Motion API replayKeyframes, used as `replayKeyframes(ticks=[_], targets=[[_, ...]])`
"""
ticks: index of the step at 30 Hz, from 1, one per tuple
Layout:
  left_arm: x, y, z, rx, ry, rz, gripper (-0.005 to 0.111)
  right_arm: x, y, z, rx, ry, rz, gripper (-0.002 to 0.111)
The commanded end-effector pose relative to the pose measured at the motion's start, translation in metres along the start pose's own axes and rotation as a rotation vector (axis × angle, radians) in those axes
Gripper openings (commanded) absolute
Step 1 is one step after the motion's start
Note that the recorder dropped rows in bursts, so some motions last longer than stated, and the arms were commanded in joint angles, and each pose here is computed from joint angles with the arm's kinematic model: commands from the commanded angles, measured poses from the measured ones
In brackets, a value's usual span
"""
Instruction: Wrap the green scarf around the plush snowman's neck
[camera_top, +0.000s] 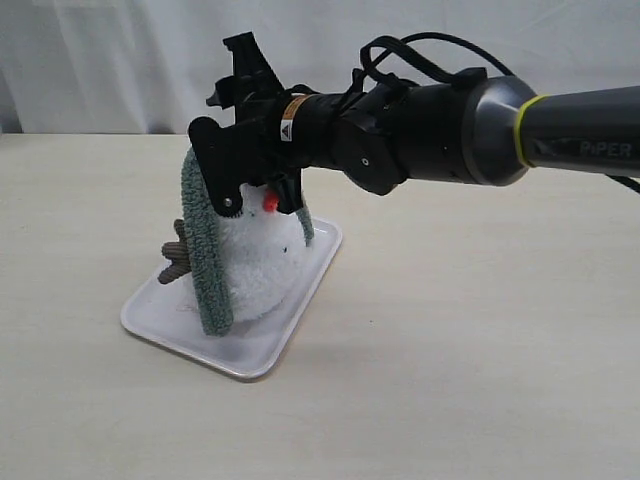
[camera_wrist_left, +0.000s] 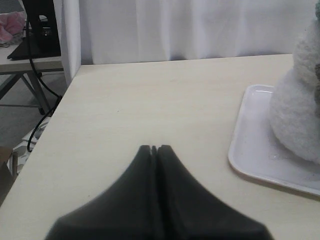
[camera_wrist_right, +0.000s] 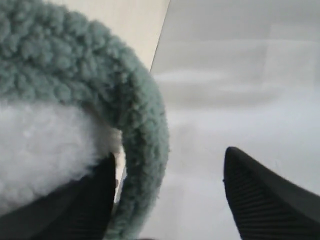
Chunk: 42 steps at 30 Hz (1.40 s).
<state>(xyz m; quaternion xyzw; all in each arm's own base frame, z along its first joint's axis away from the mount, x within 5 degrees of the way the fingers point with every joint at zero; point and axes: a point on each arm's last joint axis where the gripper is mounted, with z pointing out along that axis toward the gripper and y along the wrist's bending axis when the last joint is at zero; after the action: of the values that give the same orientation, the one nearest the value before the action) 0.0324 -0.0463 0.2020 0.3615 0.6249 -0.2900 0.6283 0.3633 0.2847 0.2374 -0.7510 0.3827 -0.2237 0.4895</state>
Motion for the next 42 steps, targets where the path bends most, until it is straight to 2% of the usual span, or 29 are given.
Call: replayKeyframes(ticks=[1, 7, 18, 23, 28, 29, 31, 32, 33, 35, 37, 39, 42], targets=[[-0.002, 0.000, 0.000, 0.000, -0.032, -0.013, 0.000, -0.001, -0.001, -0.003, -0.011, 0.004, 0.179, 0.068], [-0.002, 0.000, 0.000, 0.000, -0.032, -0.013, 0.000, 0.000, -0.007, -0.011, -0.019, 0.015, 0.395, 0.068], [-0.002, 0.000, 0.000, 0.000, -0.032, -0.013, 0.000, 0.005, -0.009, -0.036, -0.178, 0.120, 0.478, 0.068], [-0.002, 0.000, 0.000, 0.000, -0.032, -0.013, 0.000, 0.004, -0.029, -0.055, -0.118, 0.115, 0.627, 0.068], [-0.002, 0.000, 0.000, 0.000, -0.032, -0.013, 0.000, 0.003, -0.051, -0.081, -0.043, 0.105, 0.922, 0.066], [-0.002, 0.000, 0.000, 0.000, -0.032, -0.013, 0.000, 0.003, -0.054, -0.086, -0.036, 0.108, 0.992, 0.062], [-0.002, 0.000, 0.000, 0.000, -0.032, -0.013, 0.000, 0.005, -0.062, -0.094, -0.054, 0.159, 1.163, 0.042], [-0.002, 0.000, 0.000, 0.000, -0.032, -0.013, 0.000, 0.006, -0.066, -0.097, -0.074, 0.193, 1.188, 0.034], [-0.002, 0.000, 0.000, 0.000, -0.032, -0.013, 0.000, 0.006, -0.070, -0.104, -0.137, 0.254, 1.229, 0.017], [-0.002, 0.000, 0.000, 0.000, -0.032, -0.013, 0.000, 0.001, -0.080, -0.114, -0.230, 0.277, 1.313, 0.004], [-0.002, 0.000, 0.000, 0.000, -0.032, -0.013, 0.000, -0.010, -0.088, -0.122, -0.332, 0.220, 1.388, 0.004], [-0.002, 0.000, 0.000, 0.000, -0.032, -0.013, 0.000, -0.019, -0.090, -0.124, -0.425, 0.167, 1.429, 0.009], [-0.002, 0.000, 0.000, 0.000, -0.032, -0.013, 0.000, -0.025, -0.083, -0.117, -0.510, 0.159, 1.482, 0.027]])
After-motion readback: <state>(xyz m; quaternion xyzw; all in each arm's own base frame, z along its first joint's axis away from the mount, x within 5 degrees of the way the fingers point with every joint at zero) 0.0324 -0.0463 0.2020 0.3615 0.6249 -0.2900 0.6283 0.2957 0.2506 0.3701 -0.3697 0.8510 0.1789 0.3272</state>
